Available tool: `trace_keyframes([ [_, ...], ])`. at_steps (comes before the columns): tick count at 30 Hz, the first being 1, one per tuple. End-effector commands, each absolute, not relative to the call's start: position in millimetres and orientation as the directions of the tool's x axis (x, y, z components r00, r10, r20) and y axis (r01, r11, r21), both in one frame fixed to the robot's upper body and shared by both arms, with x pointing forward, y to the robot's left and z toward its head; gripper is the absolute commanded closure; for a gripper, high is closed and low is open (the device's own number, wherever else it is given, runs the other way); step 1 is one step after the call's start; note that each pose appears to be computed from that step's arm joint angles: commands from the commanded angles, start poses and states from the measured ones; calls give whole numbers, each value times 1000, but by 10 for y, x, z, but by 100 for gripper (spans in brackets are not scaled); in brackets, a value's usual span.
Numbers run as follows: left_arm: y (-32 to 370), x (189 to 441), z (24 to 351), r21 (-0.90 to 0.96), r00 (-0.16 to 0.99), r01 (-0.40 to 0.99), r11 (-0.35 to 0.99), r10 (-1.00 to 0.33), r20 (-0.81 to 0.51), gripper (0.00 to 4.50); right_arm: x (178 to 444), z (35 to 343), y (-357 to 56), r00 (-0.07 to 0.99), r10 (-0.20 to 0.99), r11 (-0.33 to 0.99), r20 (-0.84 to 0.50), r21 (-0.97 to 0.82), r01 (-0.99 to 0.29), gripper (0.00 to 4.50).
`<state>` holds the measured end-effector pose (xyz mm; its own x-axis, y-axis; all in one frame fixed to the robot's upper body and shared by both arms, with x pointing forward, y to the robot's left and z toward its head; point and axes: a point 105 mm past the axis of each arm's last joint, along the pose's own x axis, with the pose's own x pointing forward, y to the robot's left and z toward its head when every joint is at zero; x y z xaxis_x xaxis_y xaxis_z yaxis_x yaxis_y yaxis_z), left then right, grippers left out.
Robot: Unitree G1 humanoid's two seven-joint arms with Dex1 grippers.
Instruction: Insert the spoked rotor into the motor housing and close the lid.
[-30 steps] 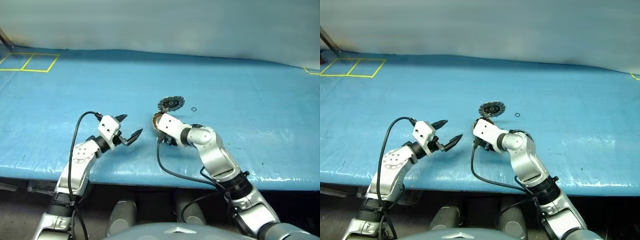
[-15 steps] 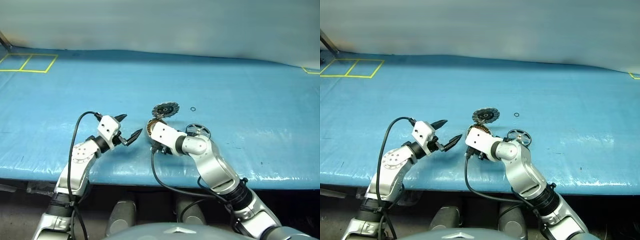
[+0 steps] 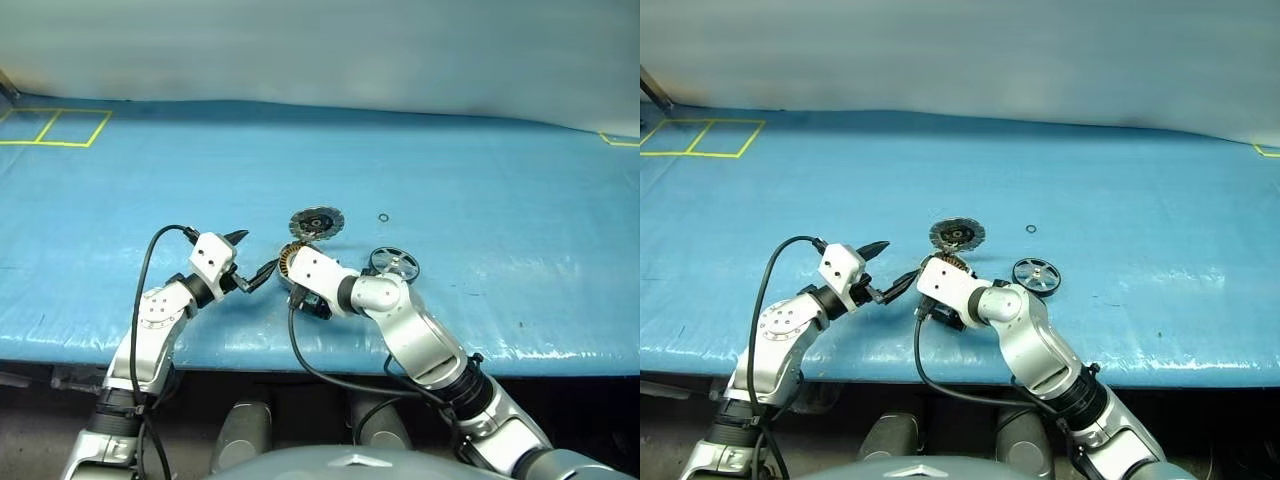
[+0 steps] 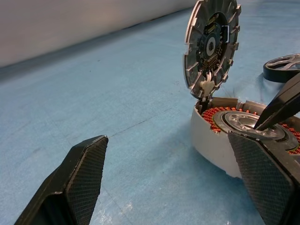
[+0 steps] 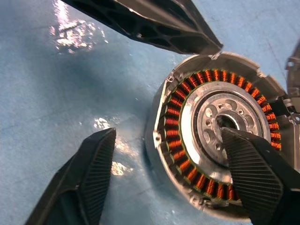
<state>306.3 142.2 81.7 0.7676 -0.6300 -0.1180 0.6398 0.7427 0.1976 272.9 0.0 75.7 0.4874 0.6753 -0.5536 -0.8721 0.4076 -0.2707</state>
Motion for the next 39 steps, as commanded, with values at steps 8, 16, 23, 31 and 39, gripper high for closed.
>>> trace_keyframes([
  [8,1404,3055,947,228,739,668,708,-667,-96,0,2645,1449,22,514,797,491,-318,-156,-857,1],
  [16,1380,2995,962,202,668,740,642,-735,-113,0,3028,1290,-943,762,571,746,-306,-194,-638,1],
  [23,1307,3021,1039,185,624,776,603,-776,-90,0,3472,1157,-1459,883,385,888,-269,-154,-434,1],
  [31,1260,3039,1068,194,622,776,600,-779,-78,0,4050,1049,-1344,870,410,892,-274,-76,-445,1],
  [39,1295,2985,1045,195,647,756,624,-758,-81,0,4299,870,-1477,889,311,927,-335,-100,-362,1],
])
